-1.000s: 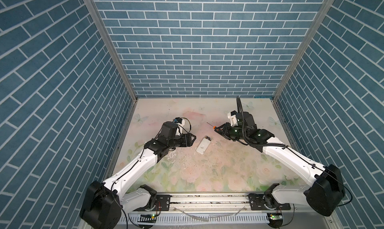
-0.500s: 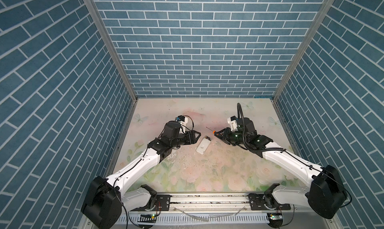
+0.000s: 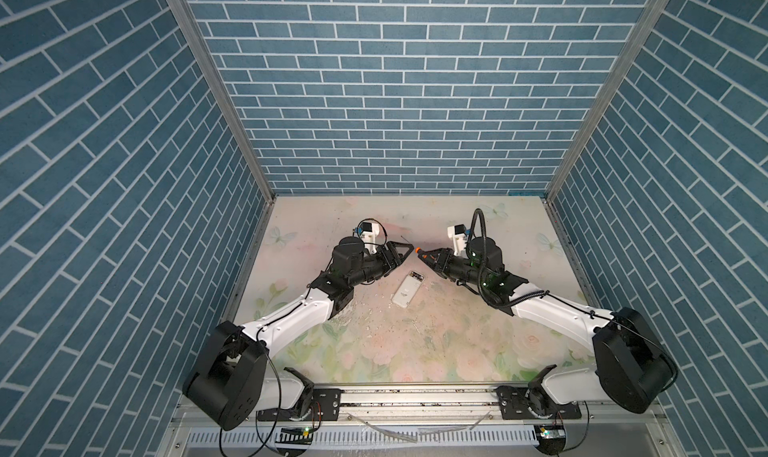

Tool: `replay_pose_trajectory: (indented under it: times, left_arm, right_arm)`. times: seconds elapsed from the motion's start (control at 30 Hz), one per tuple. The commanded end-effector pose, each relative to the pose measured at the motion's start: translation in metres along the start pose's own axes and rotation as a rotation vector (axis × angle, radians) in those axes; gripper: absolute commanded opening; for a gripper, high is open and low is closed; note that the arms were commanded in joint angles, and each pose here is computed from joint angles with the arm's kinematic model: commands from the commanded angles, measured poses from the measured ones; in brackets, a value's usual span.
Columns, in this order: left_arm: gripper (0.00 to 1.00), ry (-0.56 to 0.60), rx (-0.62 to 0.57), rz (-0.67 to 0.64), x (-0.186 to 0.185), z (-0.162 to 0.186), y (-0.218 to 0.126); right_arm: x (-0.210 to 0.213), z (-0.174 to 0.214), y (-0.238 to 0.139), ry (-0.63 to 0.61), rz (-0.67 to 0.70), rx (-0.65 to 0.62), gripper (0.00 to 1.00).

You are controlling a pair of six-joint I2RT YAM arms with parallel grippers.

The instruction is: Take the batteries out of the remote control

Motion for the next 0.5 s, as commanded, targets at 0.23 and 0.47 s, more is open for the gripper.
replay_pose_trajectory:
  times: [0.23,0.47]
  left_arm:
    - [0.55,-0.007,-0.042,0.063,-0.004,-0.008,0.012]
    - [0.49,0.015,-0.055,0.059,-0.005,-0.013,0.018]
  right_arm:
    - [0.027,-0.001,0.018,0.008,-0.188,-0.023,0.00]
    - [0.032,0.003,0.026,0.013,-0.211,-0.010,0.00]
Point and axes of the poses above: each gripper's point midway between its finger pads, its own y axis out along the fingers, its own x axis along the line the jaws close on, z = x × y, the point moved 9 cm from there along -y, back along the fingers, and after that the axes turned 9 degrees about y, right-handed, at the moved point
